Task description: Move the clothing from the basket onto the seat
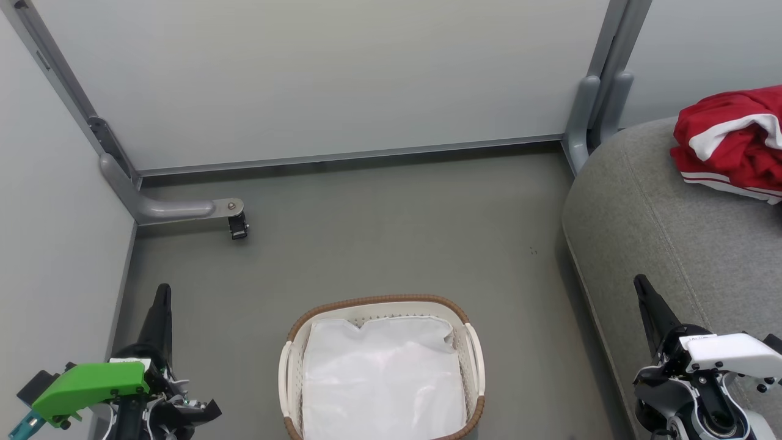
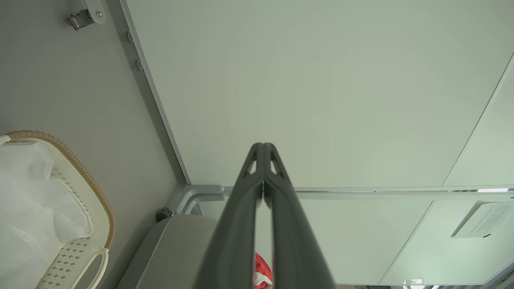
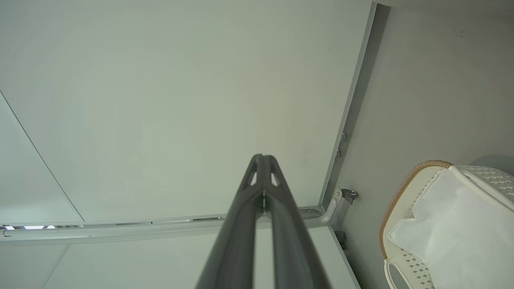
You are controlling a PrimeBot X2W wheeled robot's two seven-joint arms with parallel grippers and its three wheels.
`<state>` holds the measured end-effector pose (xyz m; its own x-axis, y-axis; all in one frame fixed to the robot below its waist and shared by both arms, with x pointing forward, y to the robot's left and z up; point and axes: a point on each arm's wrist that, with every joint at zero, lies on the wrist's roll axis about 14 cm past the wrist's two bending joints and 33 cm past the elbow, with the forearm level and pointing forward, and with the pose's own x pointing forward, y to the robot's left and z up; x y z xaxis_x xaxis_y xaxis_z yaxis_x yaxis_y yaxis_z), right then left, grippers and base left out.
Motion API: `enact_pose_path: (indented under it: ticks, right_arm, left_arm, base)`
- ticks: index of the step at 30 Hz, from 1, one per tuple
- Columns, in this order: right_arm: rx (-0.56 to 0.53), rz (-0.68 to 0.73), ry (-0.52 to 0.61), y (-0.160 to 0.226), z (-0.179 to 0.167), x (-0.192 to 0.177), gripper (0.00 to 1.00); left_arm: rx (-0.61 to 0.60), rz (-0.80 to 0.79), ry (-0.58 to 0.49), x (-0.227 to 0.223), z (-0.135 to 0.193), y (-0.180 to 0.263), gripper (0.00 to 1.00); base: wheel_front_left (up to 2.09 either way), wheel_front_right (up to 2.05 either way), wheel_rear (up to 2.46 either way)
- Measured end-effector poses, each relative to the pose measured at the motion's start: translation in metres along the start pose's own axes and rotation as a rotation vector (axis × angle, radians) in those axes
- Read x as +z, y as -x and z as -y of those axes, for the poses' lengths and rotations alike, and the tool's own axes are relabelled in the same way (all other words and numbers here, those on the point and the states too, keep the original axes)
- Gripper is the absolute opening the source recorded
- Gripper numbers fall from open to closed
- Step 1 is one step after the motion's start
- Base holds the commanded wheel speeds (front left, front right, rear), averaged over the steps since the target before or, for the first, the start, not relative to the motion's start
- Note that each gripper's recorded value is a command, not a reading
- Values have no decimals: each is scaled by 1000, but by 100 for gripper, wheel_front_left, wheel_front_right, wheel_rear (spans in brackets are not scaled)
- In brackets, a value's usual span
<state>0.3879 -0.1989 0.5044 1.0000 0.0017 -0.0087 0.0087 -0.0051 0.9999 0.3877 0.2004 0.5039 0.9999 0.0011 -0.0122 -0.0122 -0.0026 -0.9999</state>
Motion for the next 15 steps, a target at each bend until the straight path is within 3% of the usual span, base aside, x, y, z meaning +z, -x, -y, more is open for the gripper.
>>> enact_pose_path:
  ticks: [15]
  right_arm:
    - [0, 0, 0, 0, 0, 0, 0]
  left_arm:
    - [0, 0, 0, 0, 0, 0, 0]
  base:
    - [0, 0, 0]
